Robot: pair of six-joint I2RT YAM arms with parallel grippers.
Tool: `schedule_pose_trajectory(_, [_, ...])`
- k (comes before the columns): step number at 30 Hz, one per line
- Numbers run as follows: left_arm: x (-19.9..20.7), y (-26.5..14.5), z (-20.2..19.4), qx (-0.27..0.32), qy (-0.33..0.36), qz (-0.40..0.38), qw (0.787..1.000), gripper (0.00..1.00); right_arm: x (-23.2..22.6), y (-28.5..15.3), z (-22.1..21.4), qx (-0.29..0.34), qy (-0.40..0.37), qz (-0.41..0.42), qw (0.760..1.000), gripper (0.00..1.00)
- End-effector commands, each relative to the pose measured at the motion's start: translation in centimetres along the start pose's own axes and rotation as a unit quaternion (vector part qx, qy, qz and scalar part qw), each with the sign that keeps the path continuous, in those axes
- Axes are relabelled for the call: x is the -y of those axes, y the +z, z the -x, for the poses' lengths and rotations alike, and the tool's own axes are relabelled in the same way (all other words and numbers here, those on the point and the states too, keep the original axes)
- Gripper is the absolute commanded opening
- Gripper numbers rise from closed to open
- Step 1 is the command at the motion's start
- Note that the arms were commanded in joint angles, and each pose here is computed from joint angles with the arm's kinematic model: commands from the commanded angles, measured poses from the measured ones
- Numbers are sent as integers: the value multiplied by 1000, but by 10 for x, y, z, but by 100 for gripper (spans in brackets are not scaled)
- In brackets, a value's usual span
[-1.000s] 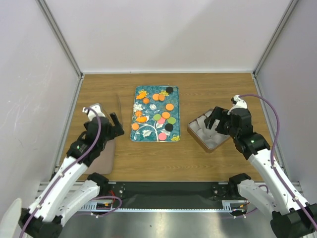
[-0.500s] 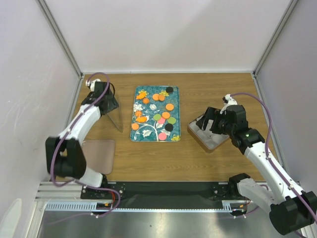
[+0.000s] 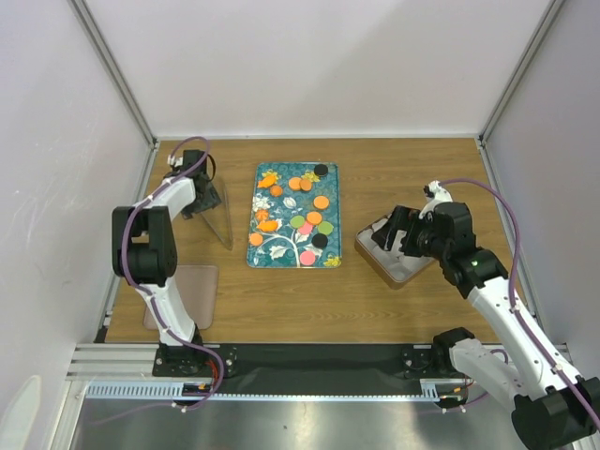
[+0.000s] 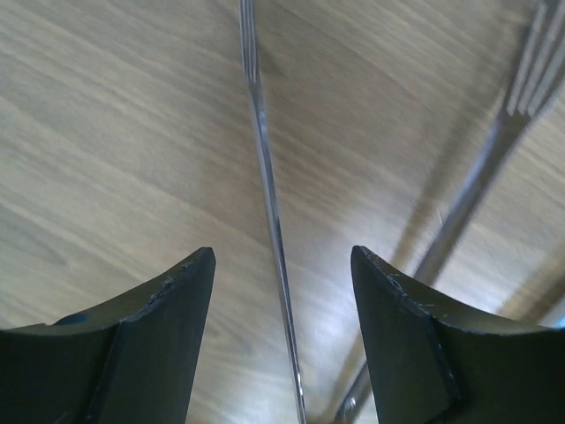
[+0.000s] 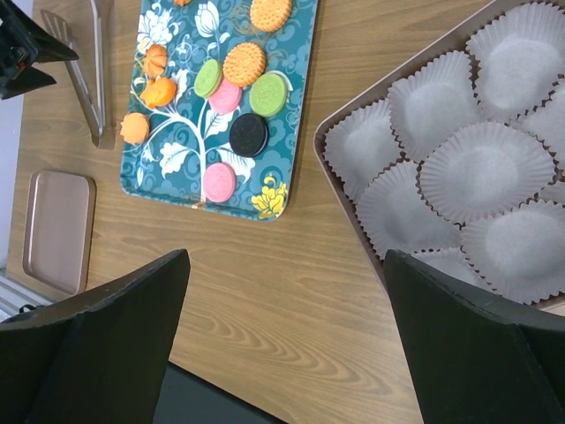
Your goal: Pack the cookies
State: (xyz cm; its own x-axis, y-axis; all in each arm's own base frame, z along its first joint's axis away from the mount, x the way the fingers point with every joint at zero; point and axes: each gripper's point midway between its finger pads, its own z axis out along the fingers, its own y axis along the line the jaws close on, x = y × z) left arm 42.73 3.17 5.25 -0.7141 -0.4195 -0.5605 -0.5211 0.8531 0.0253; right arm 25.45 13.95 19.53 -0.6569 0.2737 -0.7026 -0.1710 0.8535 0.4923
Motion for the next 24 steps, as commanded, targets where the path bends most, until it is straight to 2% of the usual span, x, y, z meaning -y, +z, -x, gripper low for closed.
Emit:
schedule_pose_trajectory(1, [-1, 5, 32, 23, -17, -14, 1000, 69, -6, -8, 1, 4, -12, 12, 1000, 100])
schedule_pose_trajectory(14, [11, 38, 30, -15, -8, -39, 999, 59, -6, -17, -4, 0, -3, 13, 1000, 100])
schedule_pose_trajectory(21, [7, 43, 22, -29, -17, -42, 999, 49, -7, -19, -6, 1, 7, 15, 1000, 100])
schedule_pose_trajectory(24, [5, 42, 24, -28, -21, -43, 998, 40, -9, -19, -8, -3, 13, 19, 1000, 100])
